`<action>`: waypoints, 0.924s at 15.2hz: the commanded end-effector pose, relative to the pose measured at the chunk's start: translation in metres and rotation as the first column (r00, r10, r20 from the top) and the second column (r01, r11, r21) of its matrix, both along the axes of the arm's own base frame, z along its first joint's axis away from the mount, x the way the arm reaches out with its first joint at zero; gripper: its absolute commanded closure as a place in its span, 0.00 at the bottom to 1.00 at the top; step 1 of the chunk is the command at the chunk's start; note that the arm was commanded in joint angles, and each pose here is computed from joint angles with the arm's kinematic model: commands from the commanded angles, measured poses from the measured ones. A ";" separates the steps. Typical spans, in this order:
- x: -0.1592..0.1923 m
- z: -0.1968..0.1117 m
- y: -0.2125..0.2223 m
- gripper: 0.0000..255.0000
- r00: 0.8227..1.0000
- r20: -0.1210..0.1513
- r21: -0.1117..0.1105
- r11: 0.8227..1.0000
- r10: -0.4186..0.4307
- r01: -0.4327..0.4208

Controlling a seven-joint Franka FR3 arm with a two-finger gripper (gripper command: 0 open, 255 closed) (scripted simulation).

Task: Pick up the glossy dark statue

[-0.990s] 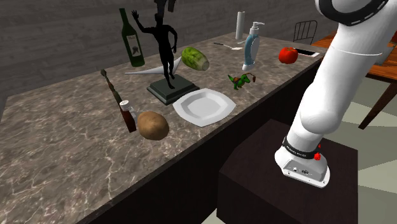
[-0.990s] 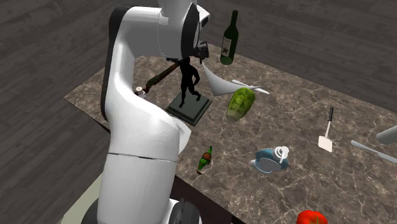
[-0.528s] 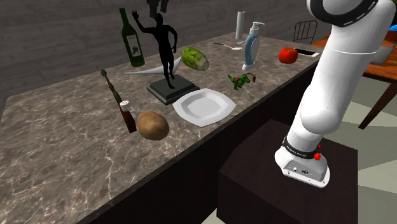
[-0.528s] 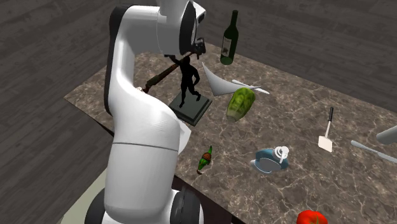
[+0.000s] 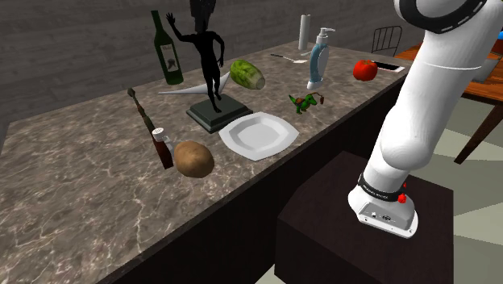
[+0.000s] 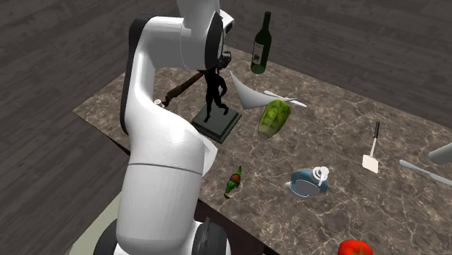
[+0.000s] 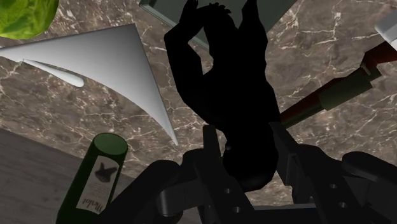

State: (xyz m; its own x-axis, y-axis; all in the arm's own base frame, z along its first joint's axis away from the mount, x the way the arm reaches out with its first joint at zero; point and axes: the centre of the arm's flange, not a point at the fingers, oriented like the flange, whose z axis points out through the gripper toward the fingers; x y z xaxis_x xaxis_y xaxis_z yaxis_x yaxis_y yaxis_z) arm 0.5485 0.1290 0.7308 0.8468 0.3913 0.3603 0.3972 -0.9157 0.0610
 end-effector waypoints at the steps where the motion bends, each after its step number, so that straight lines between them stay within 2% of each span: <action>1: 0.000 -0.001 0.000 1.00 1.000 -0.001 0.000 1.000 0.001 -0.001; 6: 0.001 -0.001 0.000 1.00 1.000 -0.001 0.000 1.000 0.000 0.000; 14: 0.001 0.042 0.000 1.00 1.000 -0.001 0.000 1.000 0.000 0.000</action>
State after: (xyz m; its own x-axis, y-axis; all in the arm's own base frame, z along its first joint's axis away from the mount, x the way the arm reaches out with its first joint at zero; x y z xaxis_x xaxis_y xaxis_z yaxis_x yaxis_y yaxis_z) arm 0.5483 0.1290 0.7660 0.8475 0.3922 0.3577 0.3981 -0.9154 0.0605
